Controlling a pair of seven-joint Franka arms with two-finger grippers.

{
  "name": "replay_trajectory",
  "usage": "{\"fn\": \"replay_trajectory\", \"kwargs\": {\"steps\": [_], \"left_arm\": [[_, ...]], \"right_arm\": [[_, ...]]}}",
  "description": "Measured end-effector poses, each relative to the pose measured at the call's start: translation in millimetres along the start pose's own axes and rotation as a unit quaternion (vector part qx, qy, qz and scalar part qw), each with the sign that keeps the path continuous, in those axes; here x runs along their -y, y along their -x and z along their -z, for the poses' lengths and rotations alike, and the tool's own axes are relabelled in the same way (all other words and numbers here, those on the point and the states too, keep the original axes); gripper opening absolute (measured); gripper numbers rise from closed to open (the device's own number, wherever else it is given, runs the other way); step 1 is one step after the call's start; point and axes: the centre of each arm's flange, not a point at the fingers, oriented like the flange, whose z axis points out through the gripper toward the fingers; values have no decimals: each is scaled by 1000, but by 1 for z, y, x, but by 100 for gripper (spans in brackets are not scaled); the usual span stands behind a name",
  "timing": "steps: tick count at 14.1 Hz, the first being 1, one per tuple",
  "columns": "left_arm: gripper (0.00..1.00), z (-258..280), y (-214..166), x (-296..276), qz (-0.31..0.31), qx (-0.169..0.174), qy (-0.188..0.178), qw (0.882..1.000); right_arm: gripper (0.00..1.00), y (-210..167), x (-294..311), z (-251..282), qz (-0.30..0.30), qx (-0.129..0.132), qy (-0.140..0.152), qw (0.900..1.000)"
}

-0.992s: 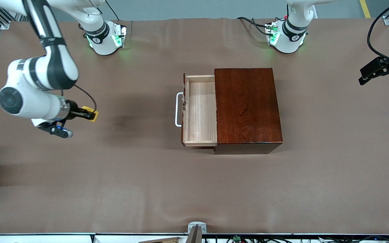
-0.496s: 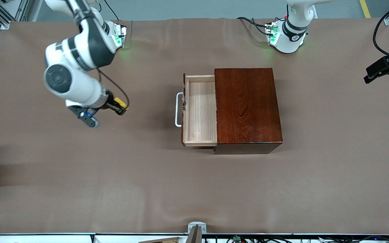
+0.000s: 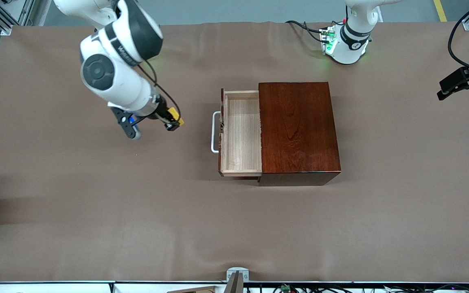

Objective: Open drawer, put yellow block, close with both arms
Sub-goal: 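Carry the yellow cube with the right gripper over the open drawer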

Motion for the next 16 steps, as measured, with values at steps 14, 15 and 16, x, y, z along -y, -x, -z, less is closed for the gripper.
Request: {"fn": "replay_trajectory", "kwargs": {"steps": [14, 15, 16], "left_arm": [[100, -3, 1, -1, -33, 6, 0, 999], [100, -4, 1, -1, -33, 7, 0, 999], [100, -4, 1, -1, -33, 8, 0, 999]], "right_arm": [[56, 140, 33, -78, -145, 9, -56, 988], [56, 145, 35, -85, -147, 10, -58, 987], [56, 148, 37, -92, -148, 10, -59, 987]]}}
